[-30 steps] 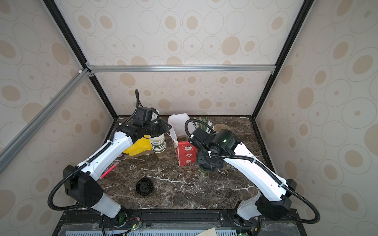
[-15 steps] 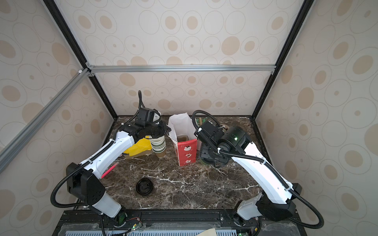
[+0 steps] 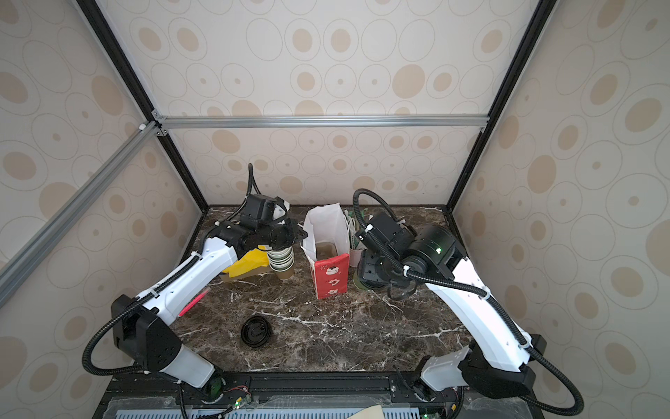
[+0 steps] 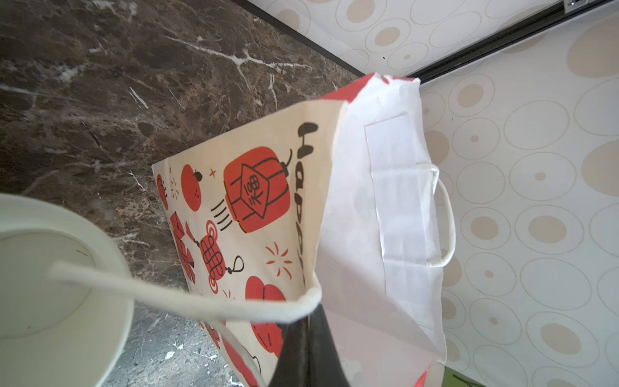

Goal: Pack a coffee takeout order
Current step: Move the takeout bag to the center of the table, then place the coffee cup in the cup tray.

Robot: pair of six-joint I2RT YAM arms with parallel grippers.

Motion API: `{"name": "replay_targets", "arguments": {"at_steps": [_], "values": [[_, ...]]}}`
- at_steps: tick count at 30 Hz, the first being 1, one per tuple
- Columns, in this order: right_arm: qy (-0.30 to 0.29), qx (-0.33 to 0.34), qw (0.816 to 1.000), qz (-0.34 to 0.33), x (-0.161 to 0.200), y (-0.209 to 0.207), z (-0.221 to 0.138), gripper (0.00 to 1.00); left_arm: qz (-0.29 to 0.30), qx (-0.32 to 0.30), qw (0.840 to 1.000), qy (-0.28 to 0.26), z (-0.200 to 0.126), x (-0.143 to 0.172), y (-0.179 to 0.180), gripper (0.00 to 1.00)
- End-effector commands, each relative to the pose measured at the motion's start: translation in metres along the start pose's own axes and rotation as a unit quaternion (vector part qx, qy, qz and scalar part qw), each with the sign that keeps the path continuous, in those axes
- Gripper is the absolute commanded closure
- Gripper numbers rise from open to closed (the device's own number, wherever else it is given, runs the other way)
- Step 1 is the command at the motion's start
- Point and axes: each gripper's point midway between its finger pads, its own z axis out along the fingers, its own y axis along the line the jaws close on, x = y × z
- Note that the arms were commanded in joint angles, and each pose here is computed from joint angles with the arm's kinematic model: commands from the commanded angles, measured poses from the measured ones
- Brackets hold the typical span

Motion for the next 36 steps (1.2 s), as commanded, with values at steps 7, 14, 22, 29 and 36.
{"name": "replay_targets", "arguments": {"at_steps": [7, 14, 22, 29, 36], "values": [[0.050, -0.006, 0.998, -0.036, 0.028, -0.026, -0.032, 0.32, -0.014, 0.032, 0.999, 0.007, -0.021, 0.029, -0.022, 1.00], [0.066, -0.050, 0.995, -0.050, 0.032, -0.013, -0.043, 0.33, -0.022, 0.035, 0.999, 0.006, -0.027, 0.046, -0.022, 1.00], [0.064, -0.098, 0.991, -0.069, 0.022, 0.016, -0.050, 0.33, -0.030, 0.040, 0.999, -0.005, -0.038, 0.055, -0.023, 1.00], [0.065, -0.109, 0.988, -0.090, 0.009, 0.043, -0.039, 0.34, -0.036, 0.032, 0.999, -0.024, -0.041, 0.055, -0.016, 1.00], [0.057, -0.033, 0.992, -0.111, -0.012, 0.050, -0.006, 0.35, -0.045, 0.033, 0.998, -0.041, -0.039, 0.053, -0.011, 1.00]]}}
